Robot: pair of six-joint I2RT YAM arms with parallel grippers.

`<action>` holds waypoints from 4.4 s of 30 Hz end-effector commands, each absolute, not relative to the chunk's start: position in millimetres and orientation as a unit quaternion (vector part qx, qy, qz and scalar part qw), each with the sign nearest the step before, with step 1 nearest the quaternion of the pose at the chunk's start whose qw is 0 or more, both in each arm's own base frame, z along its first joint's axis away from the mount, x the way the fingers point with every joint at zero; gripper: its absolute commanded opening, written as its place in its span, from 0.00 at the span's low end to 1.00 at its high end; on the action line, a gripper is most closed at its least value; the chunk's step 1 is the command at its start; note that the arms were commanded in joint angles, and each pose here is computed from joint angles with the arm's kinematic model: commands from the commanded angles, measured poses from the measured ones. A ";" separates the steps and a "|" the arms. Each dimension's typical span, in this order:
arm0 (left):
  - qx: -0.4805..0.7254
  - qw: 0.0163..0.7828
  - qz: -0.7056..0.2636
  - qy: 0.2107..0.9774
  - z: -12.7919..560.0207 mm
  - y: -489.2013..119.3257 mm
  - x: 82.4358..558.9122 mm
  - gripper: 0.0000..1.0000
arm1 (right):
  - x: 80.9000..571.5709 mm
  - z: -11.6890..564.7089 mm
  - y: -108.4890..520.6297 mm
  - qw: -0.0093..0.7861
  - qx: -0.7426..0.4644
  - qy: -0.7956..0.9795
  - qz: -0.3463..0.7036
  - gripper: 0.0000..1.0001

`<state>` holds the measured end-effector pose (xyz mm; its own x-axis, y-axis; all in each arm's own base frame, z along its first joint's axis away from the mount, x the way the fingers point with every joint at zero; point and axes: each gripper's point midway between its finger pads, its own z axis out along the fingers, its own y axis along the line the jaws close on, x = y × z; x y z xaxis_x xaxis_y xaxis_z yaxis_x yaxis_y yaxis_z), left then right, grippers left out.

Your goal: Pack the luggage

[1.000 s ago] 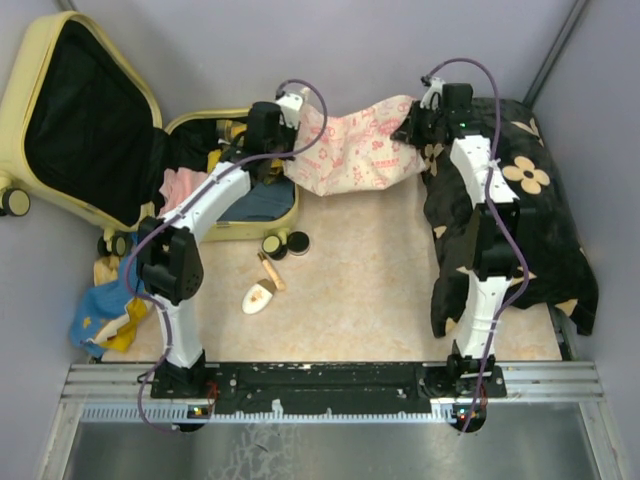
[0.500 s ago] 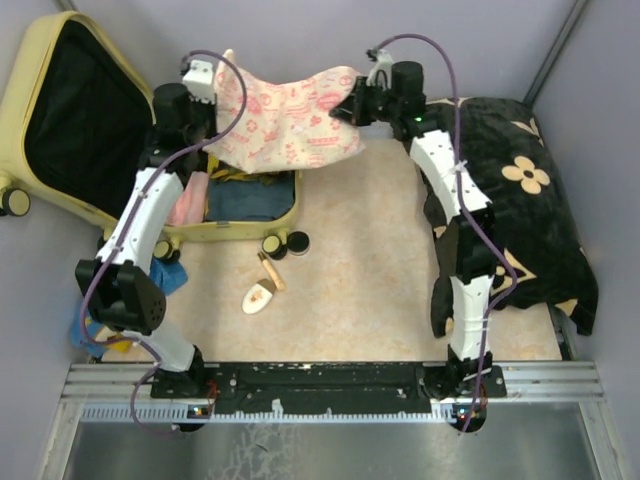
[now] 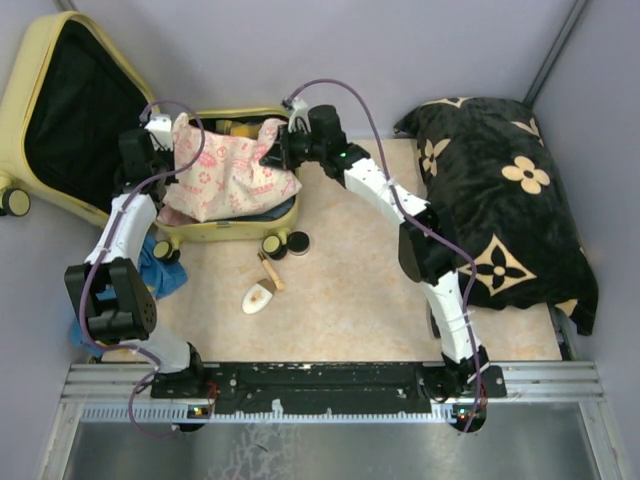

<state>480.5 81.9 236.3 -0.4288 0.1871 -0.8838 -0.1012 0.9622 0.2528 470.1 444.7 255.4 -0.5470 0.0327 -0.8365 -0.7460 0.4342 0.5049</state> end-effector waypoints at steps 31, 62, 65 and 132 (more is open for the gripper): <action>0.043 0.407 0.147 0.900 94.4 141.7 514.9 0.10 | 492.2 153.1 437.7 0.431 -0.264 0.787 0.354 0.25; 0.484 0.530 -0.249 0.650 244.4 -208.2 545.3 0.53 | 534.0 252.3 285.3 0.464 -0.173 0.793 0.355 0.59; 0.496 0.510 -0.237 0.662 209.4 -218.6 558.1 0.49 | 535.7 248.7 267.2 0.466 -0.160 0.802 0.339 0.59; 0.585 0.277 -0.191 0.738 132.9 -103.7 246.0 0.92 | 508.8 212.7 231.6 0.448 -0.189 0.815 0.315 0.94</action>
